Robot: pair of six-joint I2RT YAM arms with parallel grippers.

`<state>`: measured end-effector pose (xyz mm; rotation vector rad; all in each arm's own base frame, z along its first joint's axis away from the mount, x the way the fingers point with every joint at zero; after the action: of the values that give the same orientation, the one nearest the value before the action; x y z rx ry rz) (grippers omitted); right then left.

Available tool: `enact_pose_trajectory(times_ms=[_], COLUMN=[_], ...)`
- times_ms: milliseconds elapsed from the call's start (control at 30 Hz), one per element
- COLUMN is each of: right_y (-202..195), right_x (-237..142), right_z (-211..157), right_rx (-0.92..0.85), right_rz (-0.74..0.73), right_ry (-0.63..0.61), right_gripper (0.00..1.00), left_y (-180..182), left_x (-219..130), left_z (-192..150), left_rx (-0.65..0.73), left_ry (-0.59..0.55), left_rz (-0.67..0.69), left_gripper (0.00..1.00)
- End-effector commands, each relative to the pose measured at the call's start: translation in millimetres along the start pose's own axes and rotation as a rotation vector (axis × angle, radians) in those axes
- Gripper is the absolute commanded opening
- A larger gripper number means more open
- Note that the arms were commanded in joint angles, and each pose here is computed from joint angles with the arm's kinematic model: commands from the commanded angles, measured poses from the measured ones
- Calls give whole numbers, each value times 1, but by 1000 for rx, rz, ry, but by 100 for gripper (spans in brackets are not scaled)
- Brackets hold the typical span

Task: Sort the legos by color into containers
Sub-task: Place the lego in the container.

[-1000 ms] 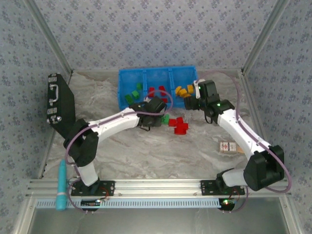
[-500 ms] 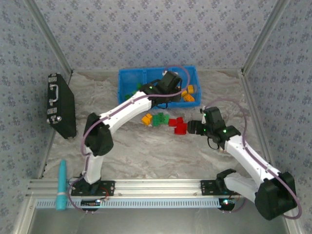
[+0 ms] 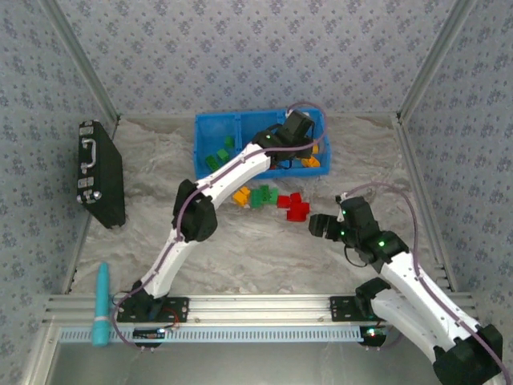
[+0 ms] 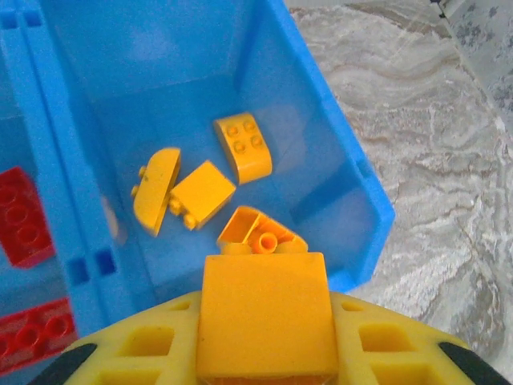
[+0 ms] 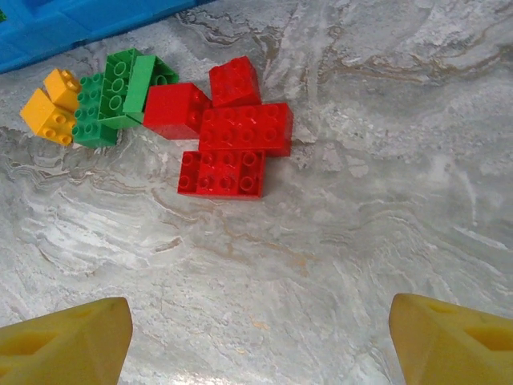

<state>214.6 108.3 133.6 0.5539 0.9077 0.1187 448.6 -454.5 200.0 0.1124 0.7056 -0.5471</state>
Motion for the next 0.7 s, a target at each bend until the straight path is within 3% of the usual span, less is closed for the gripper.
enact_pose_trajectory(times_ms=[0,100,200,333,500,667], right_y=[-12,-12,-8,2,34,92], right_x=[-3,-5,-5,-3,0,7], right_z=[-6,-3,0,2,0,2], right_rx=[24,30,29,-1,-159,-404], right_rz=[-53,-58,-52,-24,95,250], right_ry=[11,0,-6,1,9,42], right_gripper=[86,86,86,86,86,86], left_y=[2,8,19,26,31,62], left_x=[13,25,32,24,-19,-100], left_z=[-1,-3,-2,11,48,86], left_rx=[4,-14,-41,-53,-23,7], left_ry=[13,11,7,-17,-88,-159], left_rz=[-6,1,11,-3,-55,-87], left_gripper=[31,37,50,61,63,64])
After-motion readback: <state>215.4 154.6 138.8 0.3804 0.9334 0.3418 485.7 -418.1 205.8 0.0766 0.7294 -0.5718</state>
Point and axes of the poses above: each hand's point on the last joint's axis, 136 mm out from that joint toward the fingers, its own x axis out along the fingers, its own y axis along the line the jaws close on, z = x × y, the point moved 1 cm from there along -x, back along the fingers, and after that the axes turned 15 degrees about x, right-handed, at the moved point
